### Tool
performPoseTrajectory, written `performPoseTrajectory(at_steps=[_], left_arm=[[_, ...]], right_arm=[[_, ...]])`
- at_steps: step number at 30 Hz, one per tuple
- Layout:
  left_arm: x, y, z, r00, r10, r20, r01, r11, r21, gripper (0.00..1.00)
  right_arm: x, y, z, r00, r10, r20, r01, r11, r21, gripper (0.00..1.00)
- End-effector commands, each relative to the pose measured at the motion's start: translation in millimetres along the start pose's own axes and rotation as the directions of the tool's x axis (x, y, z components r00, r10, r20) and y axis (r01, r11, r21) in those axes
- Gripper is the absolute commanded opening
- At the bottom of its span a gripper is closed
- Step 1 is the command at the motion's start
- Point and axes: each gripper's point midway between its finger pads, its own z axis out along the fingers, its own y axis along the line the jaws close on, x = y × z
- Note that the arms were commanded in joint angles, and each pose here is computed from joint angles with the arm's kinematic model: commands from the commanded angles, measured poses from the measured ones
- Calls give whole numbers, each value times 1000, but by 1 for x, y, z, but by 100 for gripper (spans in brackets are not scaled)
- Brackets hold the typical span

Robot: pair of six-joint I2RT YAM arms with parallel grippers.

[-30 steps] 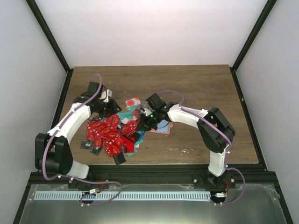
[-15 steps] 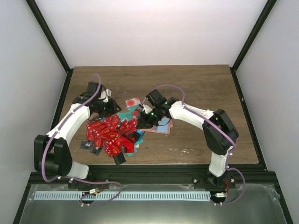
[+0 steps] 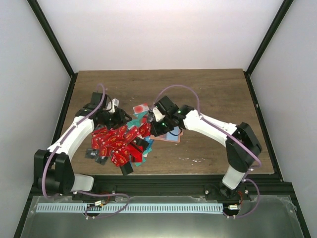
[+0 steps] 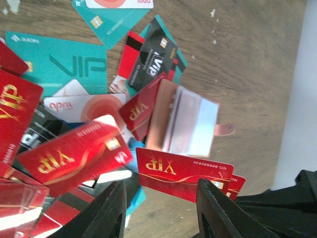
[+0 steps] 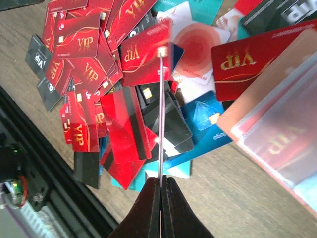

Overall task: Put the credit cards into the card holder
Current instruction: Pick up the credit card from the center of the board.

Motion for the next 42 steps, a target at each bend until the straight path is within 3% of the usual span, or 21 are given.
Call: performPoseTrajectory(at_steps=[1, 6, 14, 18, 29, 32, 42], left_arm=[[5, -22, -13, 988, -152, -8, 152, 984, 94, 42], [6, -37, -26, 940, -340, -18, 339, 928, 156, 46], [7, -47, -20, 856, -506, -109, 517, 827, 222, 55], [5, -49, -15, 832, -538, -132, 553, 791, 261, 56], [0, -52, -10, 842, -519, -150, 540, 798, 268, 55], [2, -51, -9, 841, -519, -151, 540, 798, 266, 50], [1, -49, -9, 842, -523, -135, 539, 799, 265, 15]], right_arm=[[-30, 4, -27, 963, -152, 220, 138, 987, 78, 1], [-49, 9, -32, 918, -248, 308, 213, 967, 142, 1], [-58, 34, -37, 843, -406, 353, 334, 909, 248, 1], [-58, 45, -36, 812, -459, 361, 373, 884, 282, 1], [-54, 56, -28, 795, -505, 336, 414, 856, 308, 1], [-56, 59, -29, 793, -502, 346, 411, 859, 304, 1], [-50, 61, -21, 807, -487, 334, 405, 868, 285, 1]])
